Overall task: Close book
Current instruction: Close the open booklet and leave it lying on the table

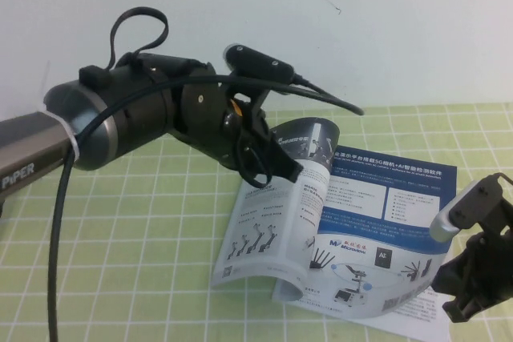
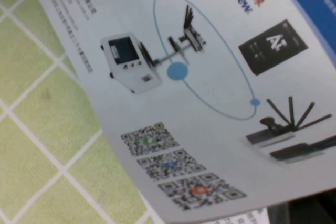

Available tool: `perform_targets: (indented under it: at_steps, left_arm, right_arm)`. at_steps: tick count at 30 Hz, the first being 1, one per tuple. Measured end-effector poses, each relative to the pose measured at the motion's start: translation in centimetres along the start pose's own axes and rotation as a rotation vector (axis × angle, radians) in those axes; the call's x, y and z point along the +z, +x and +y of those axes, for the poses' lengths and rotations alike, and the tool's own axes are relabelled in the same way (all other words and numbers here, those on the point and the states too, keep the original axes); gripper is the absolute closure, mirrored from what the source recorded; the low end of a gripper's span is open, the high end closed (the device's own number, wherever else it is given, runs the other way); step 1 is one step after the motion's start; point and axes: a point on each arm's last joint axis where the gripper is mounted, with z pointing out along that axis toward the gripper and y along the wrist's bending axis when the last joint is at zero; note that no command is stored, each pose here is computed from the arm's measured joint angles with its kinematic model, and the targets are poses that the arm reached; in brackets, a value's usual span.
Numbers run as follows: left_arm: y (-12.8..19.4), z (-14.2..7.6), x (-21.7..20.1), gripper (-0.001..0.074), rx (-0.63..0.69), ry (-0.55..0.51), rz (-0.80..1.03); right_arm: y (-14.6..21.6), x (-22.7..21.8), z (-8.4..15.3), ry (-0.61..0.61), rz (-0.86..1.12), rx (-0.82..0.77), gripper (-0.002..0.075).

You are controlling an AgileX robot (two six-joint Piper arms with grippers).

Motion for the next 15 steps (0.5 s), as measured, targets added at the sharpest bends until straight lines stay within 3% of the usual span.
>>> perform_targets:
  at_steps: [5, 8, 12, 15]
  left_arm:
    - [2.1, 5.1, 4.3, 0.0738, -0.171, -0.085, 0.089]
    - [3.5, 6.6, 6.7, 0.0738, -0.230, -0.103, 0.141]
    - [4.6, 6.0, 8.9, 0.0738, -0.254, -0.081, 0.191]
    - [4.5, 3.9, 9.7, 0.0738, -0.260, -0.034, 0.183]
  right_arm:
    - [0.9, 1.5, -0.3, -0.020, 0.053, 0.032, 0.0729]
    - [1.2, 2.1, -0.4, -0.029, 0.074, 0.044, 0.0729]
    - [1.3, 2.2, -0.4, -0.031, 0.076, 0.049, 0.0729]
    - [1.3, 2.2, -0.4, -0.032, 0.078, 0.051, 0.0729]
